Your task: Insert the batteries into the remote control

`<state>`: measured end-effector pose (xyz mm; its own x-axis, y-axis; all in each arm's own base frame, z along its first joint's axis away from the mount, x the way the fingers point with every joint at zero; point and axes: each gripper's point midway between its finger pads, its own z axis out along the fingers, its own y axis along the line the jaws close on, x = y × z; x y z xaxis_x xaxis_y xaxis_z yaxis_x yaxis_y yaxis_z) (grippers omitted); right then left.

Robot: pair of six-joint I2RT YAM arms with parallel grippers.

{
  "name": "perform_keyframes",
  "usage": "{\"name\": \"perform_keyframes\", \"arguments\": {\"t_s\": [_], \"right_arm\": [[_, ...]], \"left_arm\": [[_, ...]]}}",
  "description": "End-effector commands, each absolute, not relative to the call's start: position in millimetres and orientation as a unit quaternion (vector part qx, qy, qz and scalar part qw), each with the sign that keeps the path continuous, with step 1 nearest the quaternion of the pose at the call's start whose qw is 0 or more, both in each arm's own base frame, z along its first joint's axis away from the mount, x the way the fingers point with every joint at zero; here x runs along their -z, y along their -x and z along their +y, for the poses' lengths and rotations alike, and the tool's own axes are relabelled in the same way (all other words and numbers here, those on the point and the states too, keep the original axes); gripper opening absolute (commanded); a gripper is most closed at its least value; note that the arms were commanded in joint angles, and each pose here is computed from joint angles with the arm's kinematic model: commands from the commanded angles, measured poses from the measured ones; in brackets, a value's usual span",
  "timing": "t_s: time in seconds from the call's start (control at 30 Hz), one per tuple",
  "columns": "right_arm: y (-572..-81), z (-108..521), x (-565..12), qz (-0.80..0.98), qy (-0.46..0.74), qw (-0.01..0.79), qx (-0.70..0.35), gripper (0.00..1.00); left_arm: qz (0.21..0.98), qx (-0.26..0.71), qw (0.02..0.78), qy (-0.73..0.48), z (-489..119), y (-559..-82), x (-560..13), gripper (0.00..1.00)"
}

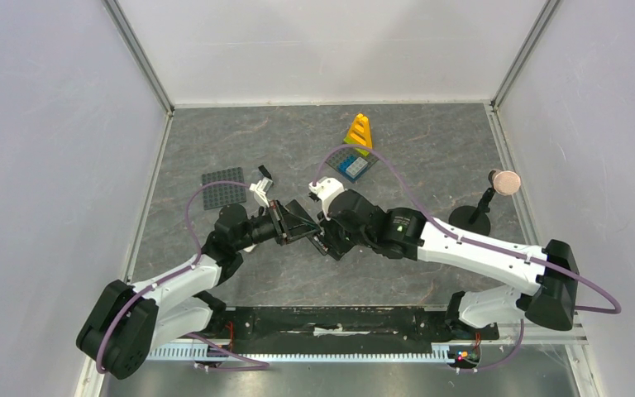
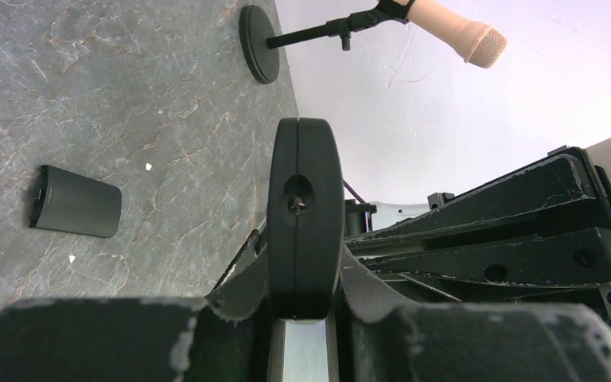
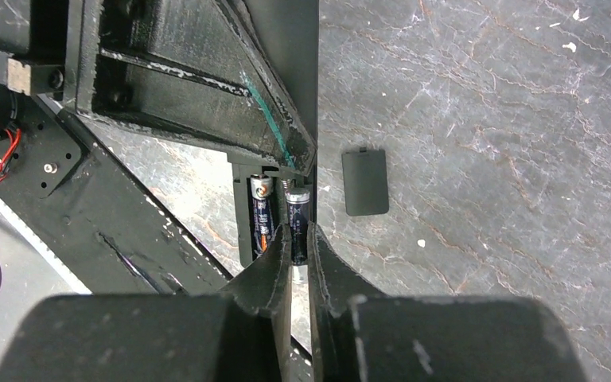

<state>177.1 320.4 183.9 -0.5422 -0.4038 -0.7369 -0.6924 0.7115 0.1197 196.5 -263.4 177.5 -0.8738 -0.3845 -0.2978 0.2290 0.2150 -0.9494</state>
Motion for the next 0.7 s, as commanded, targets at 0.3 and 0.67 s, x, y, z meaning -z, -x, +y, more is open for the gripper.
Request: {"name": "perform_keyframes", "arguments": {"t_s": [0.3, 0.67], "right_arm": [[-166.6, 324.7, -183.5, 0.863, 0.352, 0.305, -0.195, 0.13], [-176.0, 326.3, -179.8, 0.87, 0.349, 0.306, -0.167, 0.16]], "left_arm": [[0.717, 0.639, 0.278, 0.015, -266.3, -196.7, -197.1, 0.02], [0.715, 0.646, 0.267, 0.017, -268.5, -196.3, -199.3, 0.02]]}}
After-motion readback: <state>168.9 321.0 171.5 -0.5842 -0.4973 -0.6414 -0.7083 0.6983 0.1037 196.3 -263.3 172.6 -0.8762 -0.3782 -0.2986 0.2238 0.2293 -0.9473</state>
